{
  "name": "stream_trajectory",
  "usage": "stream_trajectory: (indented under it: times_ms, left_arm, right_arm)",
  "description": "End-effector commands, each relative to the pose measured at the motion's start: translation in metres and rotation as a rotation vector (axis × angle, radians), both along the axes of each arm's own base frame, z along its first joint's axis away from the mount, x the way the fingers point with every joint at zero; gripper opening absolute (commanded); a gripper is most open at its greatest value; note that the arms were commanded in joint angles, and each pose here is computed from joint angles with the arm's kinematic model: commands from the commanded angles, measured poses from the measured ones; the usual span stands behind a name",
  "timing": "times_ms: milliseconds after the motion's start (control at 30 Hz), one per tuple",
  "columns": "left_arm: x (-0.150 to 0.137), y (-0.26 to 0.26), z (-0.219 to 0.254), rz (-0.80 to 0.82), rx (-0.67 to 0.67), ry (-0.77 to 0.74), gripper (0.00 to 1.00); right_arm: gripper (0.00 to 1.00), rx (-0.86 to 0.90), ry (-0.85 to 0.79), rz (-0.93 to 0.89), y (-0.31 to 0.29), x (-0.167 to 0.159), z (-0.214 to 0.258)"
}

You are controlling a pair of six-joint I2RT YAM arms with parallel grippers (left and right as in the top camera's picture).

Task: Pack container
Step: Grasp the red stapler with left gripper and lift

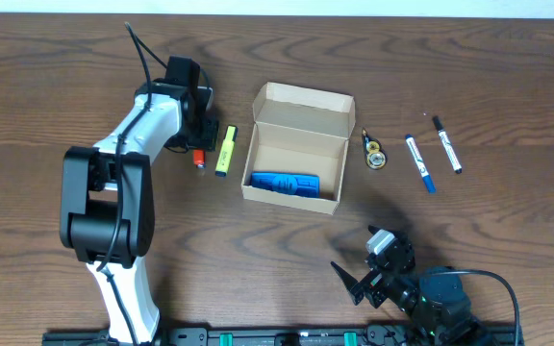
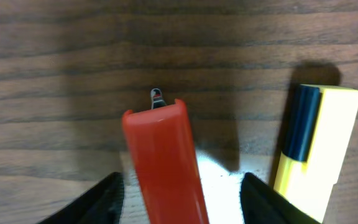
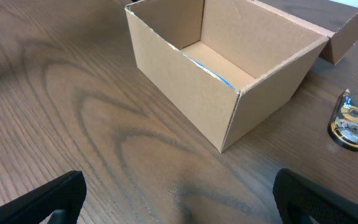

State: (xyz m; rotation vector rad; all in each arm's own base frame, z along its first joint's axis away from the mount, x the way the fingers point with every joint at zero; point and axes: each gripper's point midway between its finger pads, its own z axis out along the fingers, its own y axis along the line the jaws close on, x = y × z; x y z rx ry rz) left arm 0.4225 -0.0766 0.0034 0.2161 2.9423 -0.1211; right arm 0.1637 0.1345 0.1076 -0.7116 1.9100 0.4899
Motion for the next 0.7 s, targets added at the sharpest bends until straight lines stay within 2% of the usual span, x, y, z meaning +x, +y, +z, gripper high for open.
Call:
stream_trajectory:
  times_ms: [0,167,333,667]
  left_arm:
    - [-0.005,-0.002,-0.014,0.012,0.001,0.035,0.54]
    - [-0.002,-0.001,-0.013,0.013,0.005,0.023,0.38]
    - [0.001,0.007,-0.014,0.023,0.049,0.009,0.29]
    - [0.005,0.006,-0.008,0.023,0.049,-0.004,0.11]
  right_arm:
    - [0.99,0.008,0.006,0.002,0.001,-0.001,-0.001]
    - [0.99,0.008,0.006,0.002,0.001,-0.001,-0.001]
    - [0.99,0.008,0.006,0.002,0.001,-0.001,-0.001]
    - [0.99,0.008,0.006,0.002,0.001,-0.001,-0.001]
